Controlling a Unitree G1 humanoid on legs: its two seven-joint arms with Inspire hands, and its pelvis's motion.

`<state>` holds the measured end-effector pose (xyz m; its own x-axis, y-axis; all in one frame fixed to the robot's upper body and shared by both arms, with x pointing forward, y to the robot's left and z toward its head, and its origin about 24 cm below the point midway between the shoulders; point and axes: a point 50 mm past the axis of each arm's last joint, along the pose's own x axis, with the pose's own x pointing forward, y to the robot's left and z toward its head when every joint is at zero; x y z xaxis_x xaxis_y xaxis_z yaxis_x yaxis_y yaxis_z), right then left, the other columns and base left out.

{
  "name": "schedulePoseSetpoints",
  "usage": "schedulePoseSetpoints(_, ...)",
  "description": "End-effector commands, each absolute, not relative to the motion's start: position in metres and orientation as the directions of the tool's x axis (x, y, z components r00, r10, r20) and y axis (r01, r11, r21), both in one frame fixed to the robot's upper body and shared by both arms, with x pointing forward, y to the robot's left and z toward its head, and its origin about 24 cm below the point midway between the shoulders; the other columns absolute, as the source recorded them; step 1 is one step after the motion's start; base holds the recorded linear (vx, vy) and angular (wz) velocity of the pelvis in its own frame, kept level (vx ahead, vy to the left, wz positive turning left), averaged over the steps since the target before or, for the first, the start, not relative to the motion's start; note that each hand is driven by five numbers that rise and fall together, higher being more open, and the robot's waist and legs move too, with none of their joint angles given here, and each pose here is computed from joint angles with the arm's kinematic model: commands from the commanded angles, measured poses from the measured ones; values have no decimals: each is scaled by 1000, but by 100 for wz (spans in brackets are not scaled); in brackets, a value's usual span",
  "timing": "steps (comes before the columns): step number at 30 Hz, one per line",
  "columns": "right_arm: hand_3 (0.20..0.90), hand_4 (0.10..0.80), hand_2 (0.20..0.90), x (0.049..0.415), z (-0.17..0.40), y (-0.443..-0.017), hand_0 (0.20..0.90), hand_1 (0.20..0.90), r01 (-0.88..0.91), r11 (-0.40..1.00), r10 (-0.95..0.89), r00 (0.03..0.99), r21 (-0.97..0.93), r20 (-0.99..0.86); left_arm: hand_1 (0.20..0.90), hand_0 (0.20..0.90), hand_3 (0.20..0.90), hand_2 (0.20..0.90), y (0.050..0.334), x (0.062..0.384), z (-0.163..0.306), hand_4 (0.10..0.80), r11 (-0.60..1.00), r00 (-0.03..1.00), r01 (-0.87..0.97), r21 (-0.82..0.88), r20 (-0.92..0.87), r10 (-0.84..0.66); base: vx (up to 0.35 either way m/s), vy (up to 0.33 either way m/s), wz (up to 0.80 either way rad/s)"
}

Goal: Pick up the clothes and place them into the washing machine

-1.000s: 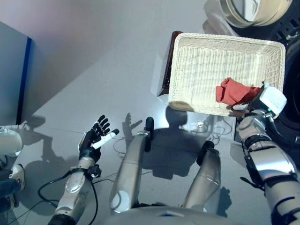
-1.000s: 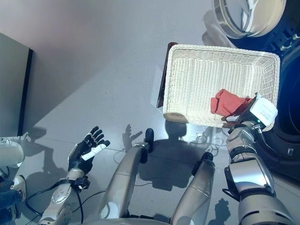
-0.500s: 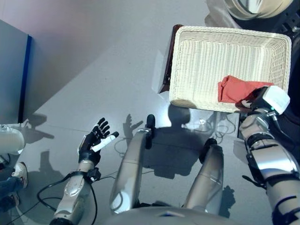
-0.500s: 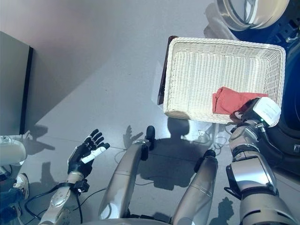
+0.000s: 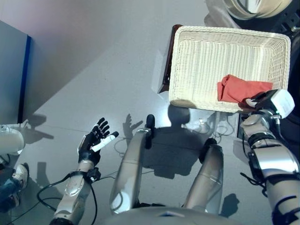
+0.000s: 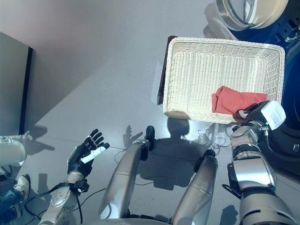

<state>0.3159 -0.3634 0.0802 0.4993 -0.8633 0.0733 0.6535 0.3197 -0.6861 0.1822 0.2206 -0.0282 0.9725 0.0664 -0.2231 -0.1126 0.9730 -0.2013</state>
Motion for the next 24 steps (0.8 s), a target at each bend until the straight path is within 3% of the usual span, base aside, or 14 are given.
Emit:
schedulePoseSetpoints(1, 200, 300, 200, 305, 93, -378, 200, 200, 785, 239, -898, 403, -572, 178, 900, 900, 900, 900, 247, 172, -12, 800, 966, 973, -203, -159, -143, 181, 4, -26, -3)
schedulePoseSetpoints(6, 200, 300, 200, 304, 93, -380, 200, 200, 691, 212, -841, 489, -691, 231, 900, 900, 900, 900, 247, 171, -12, 800, 970, 977, -183, -160, -143, 160, 28, -23, -5)
schedulePoseSetpoints(7, 373, 424, 373, 304, 94, -381, 373, 373, 674, 204, -830, 504, -710, 239, 900, 900, 900, 900, 246, 171, -11, 800, 971, 978, -175, -163, -139, 153, 0, 0, 0)
schedulePoseSetpoints(8, 900, 800, 900, 306, 97, -380, 900, 900, 651, 190, -812, 525, -735, 255, 900, 900, 900, 900, 245, 171, -11, 800, 972, 979, -172, -162, -140, 149, -25, -7, -3)
schedulePoseSetpoints(15, 900, 800, 900, 320, 112, -373, 900, 900, 501, 74, -682, 657, -862, 323, 900, 900, 900, 900, 243, 173, -9, 800, 978, 985, -134, -161, -128, 114, -20, 2, -1)
schedulePoseSetpoints(24, 900, 800, 900, 325, 128, -377, 900, 900, 470, 17, -652, 674, -882, 347, 900, 900, 900, 900, 243, 176, -4, 800, 980, 989, -119, -158, -105, 103, 9, -2, 0)
